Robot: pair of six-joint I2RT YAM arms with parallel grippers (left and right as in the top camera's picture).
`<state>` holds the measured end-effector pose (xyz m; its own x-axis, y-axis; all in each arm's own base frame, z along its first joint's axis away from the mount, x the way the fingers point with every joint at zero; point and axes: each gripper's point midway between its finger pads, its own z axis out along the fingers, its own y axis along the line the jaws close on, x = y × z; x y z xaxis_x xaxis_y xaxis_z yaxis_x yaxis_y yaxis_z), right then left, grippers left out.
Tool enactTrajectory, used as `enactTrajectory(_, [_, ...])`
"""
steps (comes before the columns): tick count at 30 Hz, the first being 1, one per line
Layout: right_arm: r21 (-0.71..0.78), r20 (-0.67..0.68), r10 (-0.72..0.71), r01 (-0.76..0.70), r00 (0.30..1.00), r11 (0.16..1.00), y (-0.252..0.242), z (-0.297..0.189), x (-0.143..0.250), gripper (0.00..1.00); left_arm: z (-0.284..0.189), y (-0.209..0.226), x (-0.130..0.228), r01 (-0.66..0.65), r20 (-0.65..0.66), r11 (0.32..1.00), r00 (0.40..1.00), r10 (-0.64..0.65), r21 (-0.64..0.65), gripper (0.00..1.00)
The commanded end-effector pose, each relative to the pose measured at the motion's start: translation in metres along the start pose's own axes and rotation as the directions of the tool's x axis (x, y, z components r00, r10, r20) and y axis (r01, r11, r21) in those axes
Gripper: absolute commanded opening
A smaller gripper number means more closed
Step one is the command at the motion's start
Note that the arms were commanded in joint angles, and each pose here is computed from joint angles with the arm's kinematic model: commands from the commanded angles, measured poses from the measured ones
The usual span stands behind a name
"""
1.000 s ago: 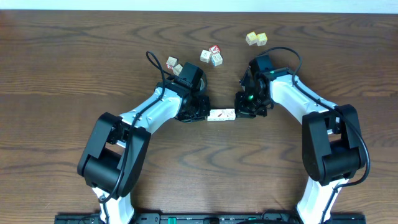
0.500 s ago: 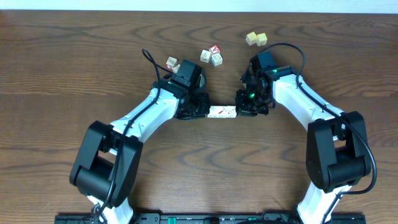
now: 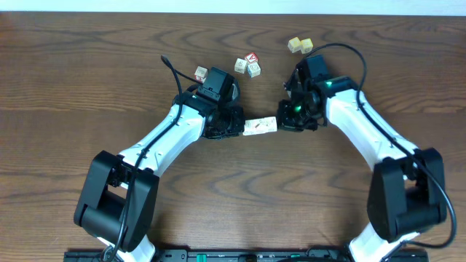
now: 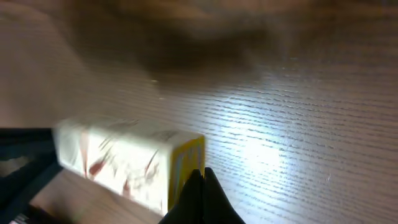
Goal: Lift 3 blocks
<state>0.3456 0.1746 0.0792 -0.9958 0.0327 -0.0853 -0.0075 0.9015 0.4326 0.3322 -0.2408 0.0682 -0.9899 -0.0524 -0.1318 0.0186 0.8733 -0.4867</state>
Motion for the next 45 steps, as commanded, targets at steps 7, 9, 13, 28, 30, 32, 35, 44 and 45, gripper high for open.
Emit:
enactTrajectory(7, [-0.103,-0.018,-0.063,0.061,0.998,0.993,0.045,-0.011,0.013,0.01,-0.021,-0.038,0.008,-0.059,-0.002,0.99,0.998,0.06,0.132,0.07])
enactTrajectory(9, [-0.098,-0.019,-0.066,0.064,0.998,0.993,0.045,-0.011,0.013,0.01,-0.021,-0.039,0.008,-0.059,-0.001,0.989,0.998,0.06,0.133,0.07])
enactTrajectory(13, [-0.103,-0.021,-0.079,0.077,0.997,0.992,0.05,-0.009,0.016,0.01,-0.021,-0.039,0.01,-0.058,-0.01,0.989,0.998,0.06,0.133,0.07])
enactTrajectory(28, [-0.101,-0.025,-0.085,0.083,0.996,0.991,0.054,-0.007,0.019,0.01,-0.022,-0.044,0.013,-0.067,-0.014,0.987,0.997,0.069,0.146,0.07])
enactTrajectory(30, [-0.102,-0.026,-0.086,0.083,0.996,0.991,0.055,-0.007,0.019,0.01,-0.023,-0.044,0.013,-0.068,-0.012,0.987,0.997,0.07,0.147,0.07])
enactTrajectory(32, [-0.102,-0.027,-0.089,0.086,0.996,0.991,0.055,-0.007,0.019,0.01,-0.023,-0.044,0.013,-0.068,-0.011,0.987,0.997,0.07,0.147,0.07])
enactTrajectory(35, [-0.102,-0.028,-0.093,0.09,0.995,0.991,0.057,-0.006,0.02,0.01,-0.024,-0.044,0.012,-0.069,-0.009,0.987,0.997,0.071,0.148,0.07])
enactTrajectory(44, [-0.103,-0.03,-0.095,0.091,0.995,0.991,0.058,-0.006,0.021,0.01,-0.032,-0.049,0.011,-0.081,0.011,0.984,0.997,0.08,0.159,0.07])
enactTrajectory(45, [-0.102,-0.03,-0.089,0.086,0.996,0.991,0.058,-0.006,0.021,0.01,-0.033,-0.05,0.01,-0.083,0.015,0.983,0.997,0.082,0.161,0.07])
